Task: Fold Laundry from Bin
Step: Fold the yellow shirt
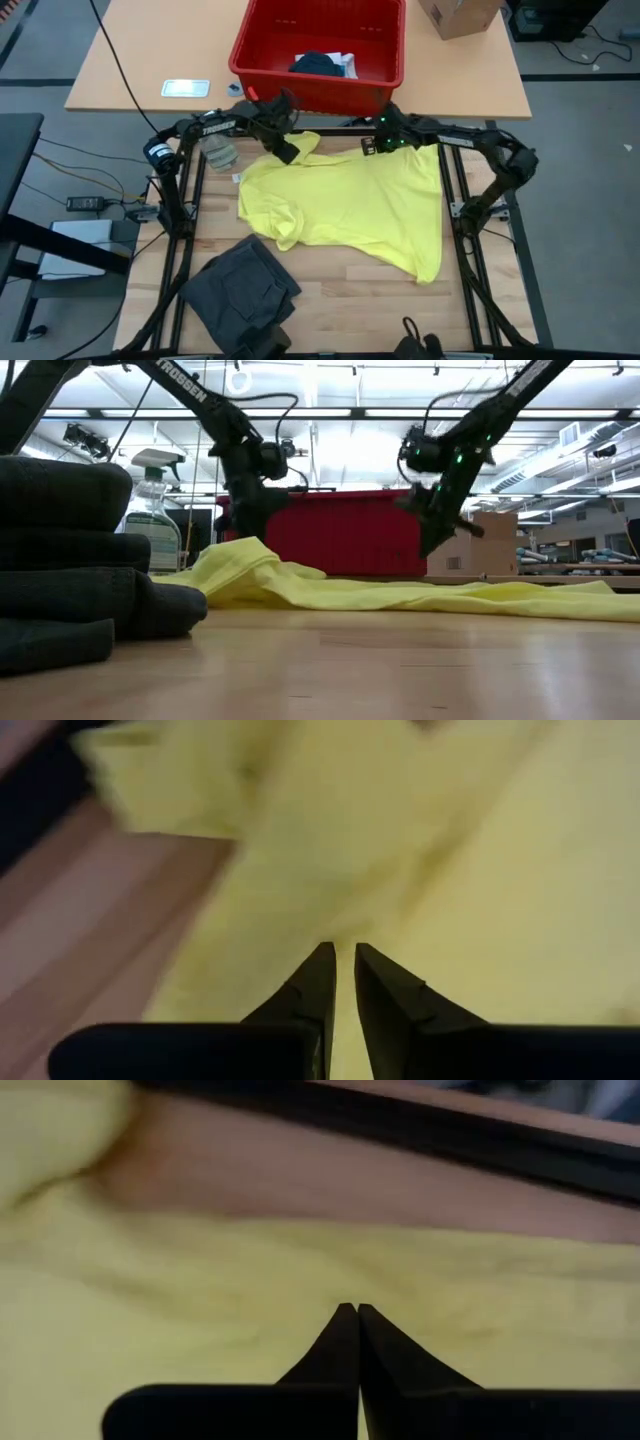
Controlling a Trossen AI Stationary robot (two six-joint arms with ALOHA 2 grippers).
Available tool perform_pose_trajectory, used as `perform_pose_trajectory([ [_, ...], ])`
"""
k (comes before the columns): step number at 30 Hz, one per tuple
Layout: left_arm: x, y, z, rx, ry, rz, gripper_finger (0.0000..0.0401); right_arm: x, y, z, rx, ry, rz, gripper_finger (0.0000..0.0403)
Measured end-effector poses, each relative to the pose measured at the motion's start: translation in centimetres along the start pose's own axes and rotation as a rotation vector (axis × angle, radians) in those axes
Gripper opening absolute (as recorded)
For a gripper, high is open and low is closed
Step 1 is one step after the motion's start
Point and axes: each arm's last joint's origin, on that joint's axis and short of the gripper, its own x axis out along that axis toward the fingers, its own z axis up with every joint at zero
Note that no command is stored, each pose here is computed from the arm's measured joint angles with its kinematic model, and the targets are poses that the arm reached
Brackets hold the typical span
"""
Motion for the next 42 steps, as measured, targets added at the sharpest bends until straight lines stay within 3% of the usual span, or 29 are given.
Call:
perform_pose_trajectory([
  [4, -0.4, -2.0, -0.7, 0.151, 0.087, -0.101, 0.0045, -1.5, 1.6, -2.0, -0.089, 0.162, 0.136, 0.0003],
  [8, 1.4, -4.1, -2.7, 0.269, 0.18, -0.166, 0.0045, -2.4, 3.9, -4.7, -0.184, 0.278, 0.192, 0.0002],
  [13, 4.4, -6.6, -6.4, 0.346, 0.303, -0.236, 0.0046, -1.7, 5.7, -10.0, -0.238, 0.39, 0.173, 0.0002],
  [18, 6.1, -8.9, -9.9, 0.42, 0.423, -0.232, 0.0046, -1.1, 6.6, -15.4, -0.263, 0.469, 0.136, 0.0002],
  [21, 6.9, -10.1, -12.0, 0.472, 0.485, -0.223, 0.0046, -1.1, 6.4, -18.4, -0.344, 0.51, 0.101, 0.0002],
  [24, 7.3, -11.2, -13.6, 0.518, 0.535, -0.222, 0.0046, -1.1, 5.6, -20.4, -0.349, 0.545, 0.062, 0.0002],
  [27, 7.1, -12.3, -14.0, 0.555, 0.547, -0.22, 0.0046, -1.7, 5.0, -21.5, -0.338, 0.544, 0.04, 0.0002],
  [31, 5.8, -13.9, -12.4, 0.555, 0.494, -0.228, 0.0046, -3.5, 4.5, -21.3, -0.339, 0.491, 0.047, 0.0002],
  [36, 3.3, -15.2, -10.4, 0.544, 0.465, -0.23, 0.0046, -6.6, 4.2, -20.4, -0.333, 0.415, 0.145, 0.001],
  [42, 0.5, -16.2, -12.4, 0.6, 0.473, -0.234, 0.0073, -9.1, 4.1, -20.5, -0.386, 0.345, 0.247, 0.0056],
])
